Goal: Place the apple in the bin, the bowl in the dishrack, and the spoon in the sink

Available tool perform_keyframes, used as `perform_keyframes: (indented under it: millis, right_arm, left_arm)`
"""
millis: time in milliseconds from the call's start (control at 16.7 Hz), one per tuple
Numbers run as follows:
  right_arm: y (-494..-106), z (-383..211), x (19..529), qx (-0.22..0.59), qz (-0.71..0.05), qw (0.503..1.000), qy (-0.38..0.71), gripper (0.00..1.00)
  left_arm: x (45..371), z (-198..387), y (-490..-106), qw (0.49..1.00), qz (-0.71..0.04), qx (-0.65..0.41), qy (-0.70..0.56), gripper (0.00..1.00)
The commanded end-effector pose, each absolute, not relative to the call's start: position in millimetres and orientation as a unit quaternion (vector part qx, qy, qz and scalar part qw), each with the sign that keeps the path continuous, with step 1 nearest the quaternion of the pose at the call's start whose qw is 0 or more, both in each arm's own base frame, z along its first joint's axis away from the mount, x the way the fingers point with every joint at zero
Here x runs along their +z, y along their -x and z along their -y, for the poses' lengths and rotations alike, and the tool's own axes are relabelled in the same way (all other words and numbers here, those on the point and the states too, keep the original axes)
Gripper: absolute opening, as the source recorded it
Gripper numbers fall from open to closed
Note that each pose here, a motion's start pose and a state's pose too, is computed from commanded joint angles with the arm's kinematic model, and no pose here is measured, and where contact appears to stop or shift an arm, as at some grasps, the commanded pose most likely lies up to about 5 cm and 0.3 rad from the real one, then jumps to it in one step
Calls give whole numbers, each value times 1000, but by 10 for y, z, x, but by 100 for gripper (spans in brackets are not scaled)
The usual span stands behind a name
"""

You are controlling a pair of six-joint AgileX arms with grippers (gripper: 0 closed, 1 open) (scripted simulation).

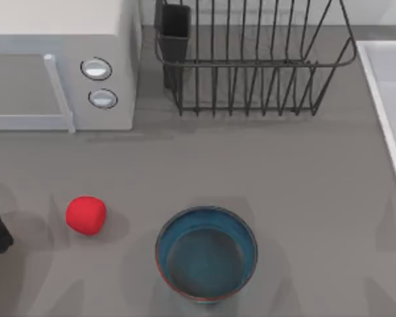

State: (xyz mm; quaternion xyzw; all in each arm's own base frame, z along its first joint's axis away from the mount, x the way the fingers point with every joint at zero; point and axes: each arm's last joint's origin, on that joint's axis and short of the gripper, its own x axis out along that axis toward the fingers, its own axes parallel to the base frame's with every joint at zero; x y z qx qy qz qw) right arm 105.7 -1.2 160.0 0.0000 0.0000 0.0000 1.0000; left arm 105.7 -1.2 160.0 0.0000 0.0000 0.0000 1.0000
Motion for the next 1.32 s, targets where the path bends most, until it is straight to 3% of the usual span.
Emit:
perform_keyframes:
  millis: [360,780,1020,1320]
  right_arm:
    - [-1057,12,1600,0,0,1000,0,100]
    - [-1057,12,1600,0,0,1000,0,100]
    - [-1057,12,1600,0,0,1000,0,100]
    - [-1057,12,1600,0,0,1000,0,100]
  left_arm:
    - [1737,53,-1073,999,-44,-18,-9,100]
    - [2448,294,-1498,959,-262,-89,-60,100]
    - [2556,639,-2214,874,-457,-125,-106,100]
    - [2200,1132,-2989,728,-656,-132,-150,100]
